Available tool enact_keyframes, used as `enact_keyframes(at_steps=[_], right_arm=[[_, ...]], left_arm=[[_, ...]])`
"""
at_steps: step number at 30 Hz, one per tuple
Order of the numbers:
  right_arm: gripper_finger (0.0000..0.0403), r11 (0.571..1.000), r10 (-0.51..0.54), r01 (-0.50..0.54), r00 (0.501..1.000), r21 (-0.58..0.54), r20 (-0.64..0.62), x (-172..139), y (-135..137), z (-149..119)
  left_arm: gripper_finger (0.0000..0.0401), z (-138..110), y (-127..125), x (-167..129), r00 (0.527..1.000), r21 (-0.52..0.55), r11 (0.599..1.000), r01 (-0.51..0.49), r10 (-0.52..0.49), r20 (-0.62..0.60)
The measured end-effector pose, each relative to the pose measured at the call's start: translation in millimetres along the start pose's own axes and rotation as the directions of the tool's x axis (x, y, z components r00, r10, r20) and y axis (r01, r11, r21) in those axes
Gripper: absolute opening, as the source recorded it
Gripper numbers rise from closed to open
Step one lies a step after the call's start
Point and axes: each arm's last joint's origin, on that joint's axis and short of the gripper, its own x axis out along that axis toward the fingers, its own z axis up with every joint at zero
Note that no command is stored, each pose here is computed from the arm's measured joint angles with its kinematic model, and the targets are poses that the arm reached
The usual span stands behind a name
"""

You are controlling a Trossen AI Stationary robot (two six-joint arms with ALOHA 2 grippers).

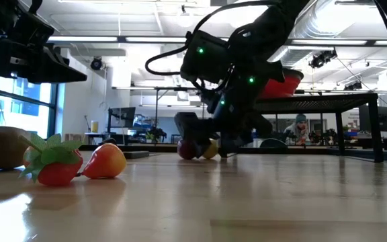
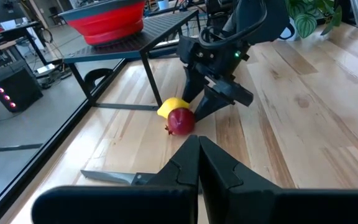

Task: Pick & Place Fruit
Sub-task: Put the yellow lemon into the red strainer bowl on the shelf

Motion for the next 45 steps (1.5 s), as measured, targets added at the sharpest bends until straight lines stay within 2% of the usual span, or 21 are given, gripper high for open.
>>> enact_keyframes(at_steps=[10, 16, 25, 41, 45], right_arm=[[0.0329, 0.993, 0.000, -0.003, 1.000, 0.116, 0.022, 0, 1, 2], [0.0347, 0.987, -0.015, 0.009, 0.999, 0.158, 0.036, 6, -2, 7], [0.0349, 0.982, -0.021, 0.012, 0.999, 0.188, 0.046, 14, -5, 16], [0.0347, 0.981, -0.024, 0.014, 0.999, 0.192, 0.048, 14, -6, 16], [0.0331, 0.981, -0.024, 0.014, 0.999, 0.193, 0.048, 14, -6, 16]], left_arm=[[0.0000, 0, 0, 0, 1.000, 0.000, 1.000, 0.000, 0.000, 0.000], [0.0000, 0, 0, 0, 1.000, 0.000, 1.000, 0.000, 0.000, 0.000], [0.0000, 0, 0, 0, 1.000, 0.000, 1.000, 0.000, 0.000, 0.000], [0.0000, 0, 0, 0, 1.000, 0.000, 1.000, 0.000, 0.000, 0.000], [0.0000, 0, 0, 0, 1.000, 0.000, 1.000, 0.000, 0.000, 0.000]])
